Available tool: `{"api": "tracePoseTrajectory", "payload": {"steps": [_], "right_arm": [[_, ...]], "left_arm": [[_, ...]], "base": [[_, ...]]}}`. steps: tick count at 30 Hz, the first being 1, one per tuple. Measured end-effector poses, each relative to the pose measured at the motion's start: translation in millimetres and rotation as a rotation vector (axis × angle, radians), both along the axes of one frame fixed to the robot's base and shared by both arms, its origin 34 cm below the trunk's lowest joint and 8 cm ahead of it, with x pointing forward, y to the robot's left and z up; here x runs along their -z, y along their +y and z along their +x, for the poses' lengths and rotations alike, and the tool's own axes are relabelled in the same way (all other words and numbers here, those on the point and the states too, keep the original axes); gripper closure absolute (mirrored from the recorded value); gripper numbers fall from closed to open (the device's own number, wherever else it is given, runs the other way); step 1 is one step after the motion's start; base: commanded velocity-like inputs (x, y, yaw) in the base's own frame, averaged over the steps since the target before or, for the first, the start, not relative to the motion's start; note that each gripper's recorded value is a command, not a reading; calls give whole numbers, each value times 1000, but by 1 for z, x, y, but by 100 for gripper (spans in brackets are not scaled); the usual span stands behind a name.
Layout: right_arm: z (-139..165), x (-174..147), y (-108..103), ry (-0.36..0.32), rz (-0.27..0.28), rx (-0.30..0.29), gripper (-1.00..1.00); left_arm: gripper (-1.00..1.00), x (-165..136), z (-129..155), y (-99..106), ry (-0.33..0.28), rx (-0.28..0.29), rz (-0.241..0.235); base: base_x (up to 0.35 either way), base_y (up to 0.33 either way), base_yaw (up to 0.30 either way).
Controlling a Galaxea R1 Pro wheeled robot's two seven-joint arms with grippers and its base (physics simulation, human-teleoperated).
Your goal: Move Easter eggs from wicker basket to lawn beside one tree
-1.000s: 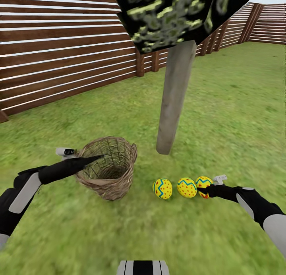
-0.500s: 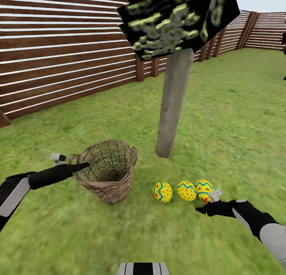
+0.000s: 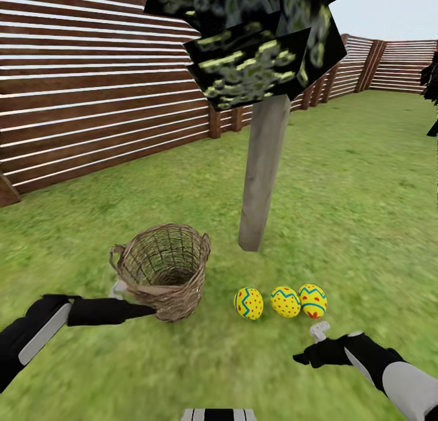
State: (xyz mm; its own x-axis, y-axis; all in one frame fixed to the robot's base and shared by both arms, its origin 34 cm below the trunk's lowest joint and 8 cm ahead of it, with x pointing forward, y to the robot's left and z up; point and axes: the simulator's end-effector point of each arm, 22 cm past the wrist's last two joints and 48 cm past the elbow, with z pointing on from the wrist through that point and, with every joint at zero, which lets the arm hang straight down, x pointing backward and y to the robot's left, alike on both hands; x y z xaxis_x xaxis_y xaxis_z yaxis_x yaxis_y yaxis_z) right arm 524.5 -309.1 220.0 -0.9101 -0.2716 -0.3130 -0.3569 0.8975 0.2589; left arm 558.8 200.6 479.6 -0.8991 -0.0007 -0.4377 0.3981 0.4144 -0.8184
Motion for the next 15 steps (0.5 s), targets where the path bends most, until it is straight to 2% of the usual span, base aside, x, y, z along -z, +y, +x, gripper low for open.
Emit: {"api": "tracePoseTrajectory", "payload": {"steps": [1,2,4,6,8,9,10,11,12,15], "right_arm": [[-10,5,1,22,-11,-6,-100],[-24,11,-1,52,-28,-12,-100],[-37,16,-8,73,-59,0,-100],[-53,28,-17,83,-139,20,-100],[-66,33,-22,87,-198,31,-100],[-85,44,-29,84,-279,48,-100],[-87,43,-30,79,-291,53,-100],[-86,42,-31,71,-305,58,-100],[-88,44,-33,55,-331,65,-100],[-91,49,-31,22,-369,74,-100]], "left_arm": [[-100,12,-9,-2,29,17,19],[-100,35,-23,2,87,25,52],[-100,62,-32,19,164,-15,90],[-100,100,-49,39,234,-34,178],[-100,133,-71,46,292,-19,256],[-100,173,-91,38,281,10,346],[-100,195,-110,52,340,-15,394],[-100,200,-111,56,341,-29,423],[-100,216,-117,60,352,-48,482],[-100,243,-129,53,380,-72,574]], "base": [[0,0,0],[0,0,0],[0,0,0],[0,0,0],[0,0,0],[0,0,0],[0,0,0],[0,0,0],[0,0,0],[0,0,0]]}}
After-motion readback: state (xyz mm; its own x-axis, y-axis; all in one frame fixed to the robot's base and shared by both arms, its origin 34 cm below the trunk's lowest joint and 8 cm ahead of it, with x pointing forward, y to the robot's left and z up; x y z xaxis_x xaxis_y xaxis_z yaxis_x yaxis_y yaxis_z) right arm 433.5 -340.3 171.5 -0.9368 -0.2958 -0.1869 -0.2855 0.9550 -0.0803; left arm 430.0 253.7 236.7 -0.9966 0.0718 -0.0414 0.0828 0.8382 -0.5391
